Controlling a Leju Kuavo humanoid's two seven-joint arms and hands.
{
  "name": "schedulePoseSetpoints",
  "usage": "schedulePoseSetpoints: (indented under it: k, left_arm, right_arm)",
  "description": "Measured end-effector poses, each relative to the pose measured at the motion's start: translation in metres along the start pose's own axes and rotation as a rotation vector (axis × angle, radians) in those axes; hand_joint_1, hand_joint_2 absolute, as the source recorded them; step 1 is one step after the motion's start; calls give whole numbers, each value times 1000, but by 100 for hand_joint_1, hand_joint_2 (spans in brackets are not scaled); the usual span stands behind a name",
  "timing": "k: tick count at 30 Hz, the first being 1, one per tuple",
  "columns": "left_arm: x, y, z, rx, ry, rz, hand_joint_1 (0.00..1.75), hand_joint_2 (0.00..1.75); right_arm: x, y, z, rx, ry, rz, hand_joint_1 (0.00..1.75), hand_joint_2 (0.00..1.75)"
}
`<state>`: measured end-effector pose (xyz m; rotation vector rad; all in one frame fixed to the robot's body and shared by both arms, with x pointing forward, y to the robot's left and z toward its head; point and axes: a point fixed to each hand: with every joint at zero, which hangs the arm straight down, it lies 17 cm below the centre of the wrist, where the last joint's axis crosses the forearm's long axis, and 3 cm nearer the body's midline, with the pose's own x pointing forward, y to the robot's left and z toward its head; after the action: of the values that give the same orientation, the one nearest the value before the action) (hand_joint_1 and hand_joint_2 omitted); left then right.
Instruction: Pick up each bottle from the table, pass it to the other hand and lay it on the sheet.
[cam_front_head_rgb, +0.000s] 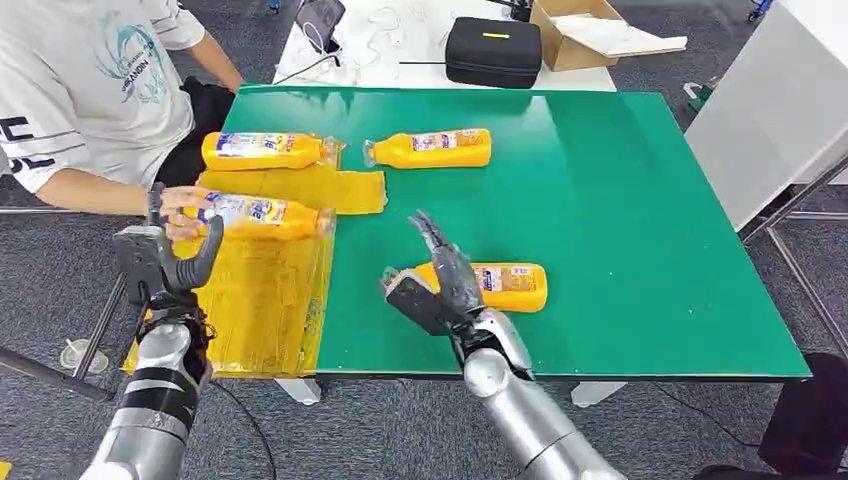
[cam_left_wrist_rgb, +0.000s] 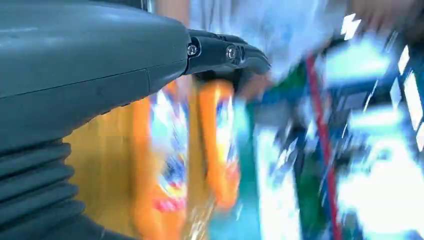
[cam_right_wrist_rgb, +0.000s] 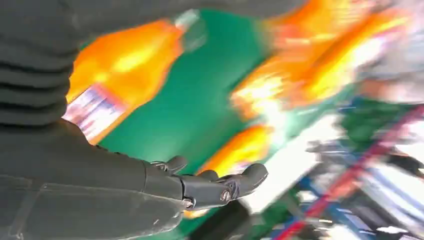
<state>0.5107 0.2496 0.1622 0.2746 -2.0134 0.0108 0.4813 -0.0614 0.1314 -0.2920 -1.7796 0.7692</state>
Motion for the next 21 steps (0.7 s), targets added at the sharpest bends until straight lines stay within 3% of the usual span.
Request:
schedulePoseSetpoints:
  k: [6,12,21]
  left_arm:
    - [19,19,18,79,-46,-15,0,175]
    - [19,19,26,86,-40,1,0,175]
    - [16,10,29,66,-28,13,0,175]
  right_arm:
    - [-77,-30,7,51,153,162,0,175]
    - [-110,-44,15,96,218,225,0,175]
    - [-137,-22,28,251,278,192,0,175]
